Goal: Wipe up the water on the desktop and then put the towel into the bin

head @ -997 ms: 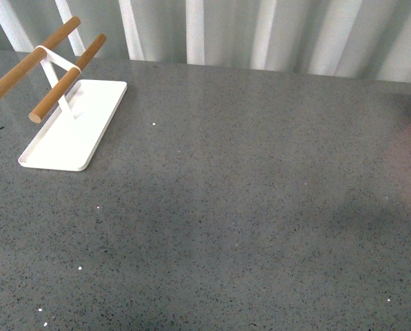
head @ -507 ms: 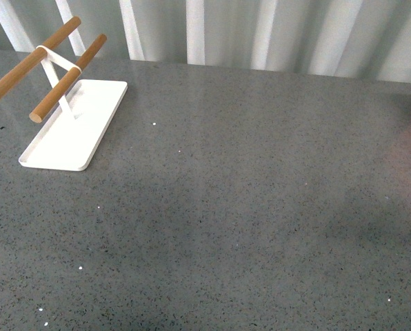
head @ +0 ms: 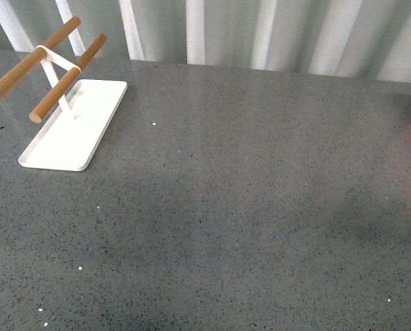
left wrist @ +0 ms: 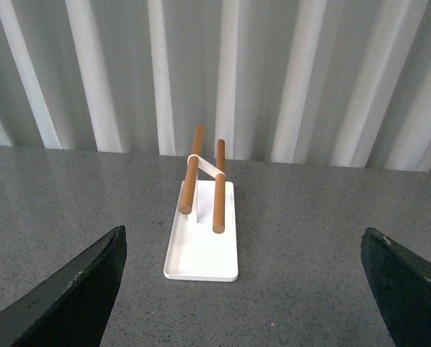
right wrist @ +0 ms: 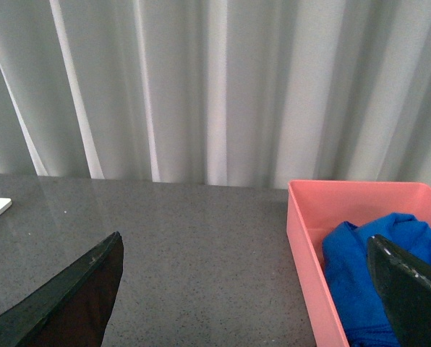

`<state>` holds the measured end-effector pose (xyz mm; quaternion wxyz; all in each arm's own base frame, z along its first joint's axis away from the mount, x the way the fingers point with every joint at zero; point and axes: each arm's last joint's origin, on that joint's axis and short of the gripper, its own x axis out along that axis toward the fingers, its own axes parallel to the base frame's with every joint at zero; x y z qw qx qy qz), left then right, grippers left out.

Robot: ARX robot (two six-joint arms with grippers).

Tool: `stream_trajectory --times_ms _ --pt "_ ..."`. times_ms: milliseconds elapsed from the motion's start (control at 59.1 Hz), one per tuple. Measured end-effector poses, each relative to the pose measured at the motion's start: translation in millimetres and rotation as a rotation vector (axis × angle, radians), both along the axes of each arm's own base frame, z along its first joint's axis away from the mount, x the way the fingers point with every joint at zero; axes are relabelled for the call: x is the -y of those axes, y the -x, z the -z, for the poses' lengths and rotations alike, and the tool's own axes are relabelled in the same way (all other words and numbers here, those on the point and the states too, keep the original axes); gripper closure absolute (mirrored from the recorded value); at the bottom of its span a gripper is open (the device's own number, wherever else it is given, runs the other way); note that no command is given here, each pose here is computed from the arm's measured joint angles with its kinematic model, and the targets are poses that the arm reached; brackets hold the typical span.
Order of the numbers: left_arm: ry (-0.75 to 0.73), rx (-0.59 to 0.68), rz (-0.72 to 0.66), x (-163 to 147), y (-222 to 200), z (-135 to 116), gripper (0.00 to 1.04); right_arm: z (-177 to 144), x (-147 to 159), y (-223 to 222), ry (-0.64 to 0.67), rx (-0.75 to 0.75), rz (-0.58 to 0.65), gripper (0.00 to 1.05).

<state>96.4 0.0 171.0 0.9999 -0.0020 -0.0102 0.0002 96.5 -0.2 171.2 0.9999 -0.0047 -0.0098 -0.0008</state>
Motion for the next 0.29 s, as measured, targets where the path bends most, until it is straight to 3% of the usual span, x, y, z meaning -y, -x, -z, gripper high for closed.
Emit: stream_trajectory --times_ms 287 --pt "0.000 0.000 0.000 0.0 0.0 0.0 0.07 0.0 0.0 0.0 0.000 0.000 0.000 0.07"
